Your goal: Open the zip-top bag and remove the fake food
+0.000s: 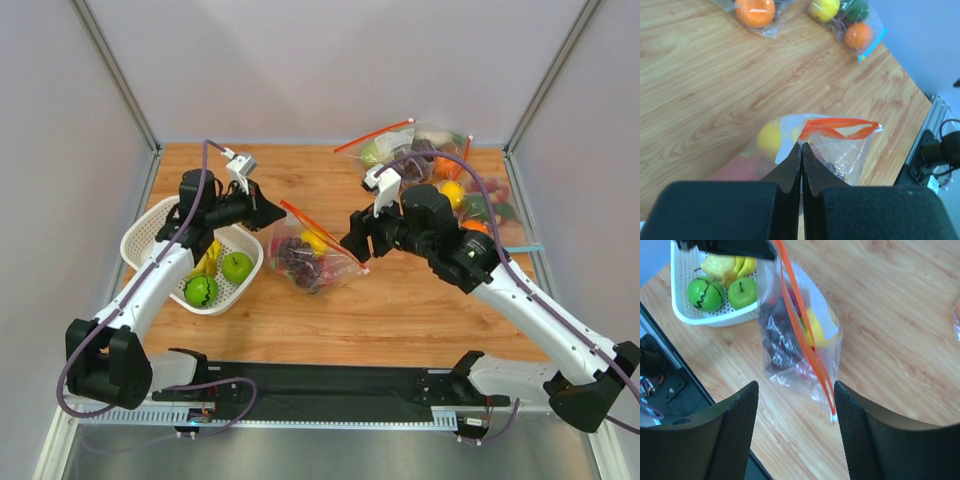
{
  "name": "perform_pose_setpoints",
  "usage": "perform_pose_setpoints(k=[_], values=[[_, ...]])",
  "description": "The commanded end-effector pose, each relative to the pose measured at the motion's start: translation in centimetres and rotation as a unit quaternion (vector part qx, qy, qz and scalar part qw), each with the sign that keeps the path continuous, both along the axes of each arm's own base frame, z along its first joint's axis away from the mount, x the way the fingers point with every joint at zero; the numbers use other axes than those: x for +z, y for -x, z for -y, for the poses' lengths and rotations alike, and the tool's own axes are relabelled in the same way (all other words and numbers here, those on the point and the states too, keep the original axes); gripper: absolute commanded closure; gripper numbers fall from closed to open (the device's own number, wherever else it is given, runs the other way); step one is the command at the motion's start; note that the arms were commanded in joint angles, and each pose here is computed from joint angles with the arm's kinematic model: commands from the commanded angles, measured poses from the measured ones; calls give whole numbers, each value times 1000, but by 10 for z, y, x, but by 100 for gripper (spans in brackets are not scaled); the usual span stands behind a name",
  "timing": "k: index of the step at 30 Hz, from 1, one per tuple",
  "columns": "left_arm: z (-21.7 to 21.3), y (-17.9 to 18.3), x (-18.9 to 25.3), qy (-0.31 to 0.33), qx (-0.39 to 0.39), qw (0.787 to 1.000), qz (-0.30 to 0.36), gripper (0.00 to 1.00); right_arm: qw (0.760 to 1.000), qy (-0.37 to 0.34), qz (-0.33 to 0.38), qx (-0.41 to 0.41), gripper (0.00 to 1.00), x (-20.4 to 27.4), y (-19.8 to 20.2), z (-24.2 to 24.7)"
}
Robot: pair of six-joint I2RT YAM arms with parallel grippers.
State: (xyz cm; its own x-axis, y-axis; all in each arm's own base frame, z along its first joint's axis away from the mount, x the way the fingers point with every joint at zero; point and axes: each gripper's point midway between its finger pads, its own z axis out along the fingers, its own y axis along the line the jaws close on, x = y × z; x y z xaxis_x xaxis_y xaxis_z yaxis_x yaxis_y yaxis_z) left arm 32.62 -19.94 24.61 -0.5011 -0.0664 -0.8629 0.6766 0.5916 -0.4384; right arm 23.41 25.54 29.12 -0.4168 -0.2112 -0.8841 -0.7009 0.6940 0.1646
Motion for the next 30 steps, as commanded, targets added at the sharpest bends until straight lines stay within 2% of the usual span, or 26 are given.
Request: perform_pose_setpoints(k=[1,17,30], values=[[9,8,34,-11,-29,997,65,100,999,-19,48,4,36,26,-21,-17],[17,17,35,-8,-50,997,61,100,999,29,27,30,37,-38,-58,-54],[19,21,37,-8,-59,996,64,100,999,28,33,8,39,-54,-90,-63]])
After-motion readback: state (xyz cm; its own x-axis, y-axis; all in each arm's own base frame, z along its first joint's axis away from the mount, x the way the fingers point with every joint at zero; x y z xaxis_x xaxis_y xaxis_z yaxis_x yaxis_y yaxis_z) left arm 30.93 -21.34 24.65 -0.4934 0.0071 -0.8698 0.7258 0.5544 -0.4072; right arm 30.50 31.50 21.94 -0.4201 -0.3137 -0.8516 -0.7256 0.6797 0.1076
